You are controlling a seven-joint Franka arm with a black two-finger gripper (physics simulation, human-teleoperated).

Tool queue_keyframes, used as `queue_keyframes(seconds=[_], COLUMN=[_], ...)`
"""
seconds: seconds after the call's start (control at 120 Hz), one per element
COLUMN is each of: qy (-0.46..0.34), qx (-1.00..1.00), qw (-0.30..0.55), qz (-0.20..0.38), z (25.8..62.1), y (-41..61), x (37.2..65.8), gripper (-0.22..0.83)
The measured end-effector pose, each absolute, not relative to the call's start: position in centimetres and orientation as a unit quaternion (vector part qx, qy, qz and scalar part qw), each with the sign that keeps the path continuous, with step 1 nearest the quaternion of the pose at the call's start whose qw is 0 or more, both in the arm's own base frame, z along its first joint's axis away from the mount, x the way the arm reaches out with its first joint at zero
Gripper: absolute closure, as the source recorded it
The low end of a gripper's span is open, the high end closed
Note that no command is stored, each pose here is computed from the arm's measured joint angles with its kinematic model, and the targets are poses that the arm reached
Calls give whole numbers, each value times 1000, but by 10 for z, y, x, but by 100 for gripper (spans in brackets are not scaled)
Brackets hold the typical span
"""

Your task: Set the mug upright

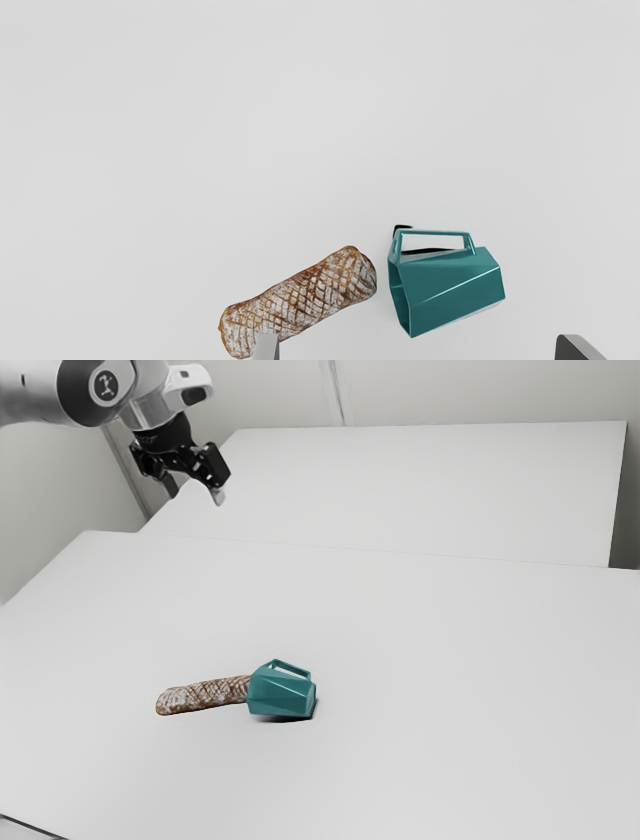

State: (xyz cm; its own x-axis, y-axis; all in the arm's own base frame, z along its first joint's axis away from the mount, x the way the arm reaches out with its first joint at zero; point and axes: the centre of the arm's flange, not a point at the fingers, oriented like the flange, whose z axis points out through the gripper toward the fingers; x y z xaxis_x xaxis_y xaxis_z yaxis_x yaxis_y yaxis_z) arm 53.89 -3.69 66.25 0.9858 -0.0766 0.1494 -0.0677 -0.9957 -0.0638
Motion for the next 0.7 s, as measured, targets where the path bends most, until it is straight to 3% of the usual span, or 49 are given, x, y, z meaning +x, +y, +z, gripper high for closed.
queue_keyframes(seconds=[0.167, 0.333, 0.7], qy=[36, 26, -120], qx=[-995, -998, -979], qw=[30, 10, -157], qz=[-84, -61, 57], z=[663, 634, 500], y=[-35, -28, 43], x=[541, 544, 538], gripper=[0, 0, 0])
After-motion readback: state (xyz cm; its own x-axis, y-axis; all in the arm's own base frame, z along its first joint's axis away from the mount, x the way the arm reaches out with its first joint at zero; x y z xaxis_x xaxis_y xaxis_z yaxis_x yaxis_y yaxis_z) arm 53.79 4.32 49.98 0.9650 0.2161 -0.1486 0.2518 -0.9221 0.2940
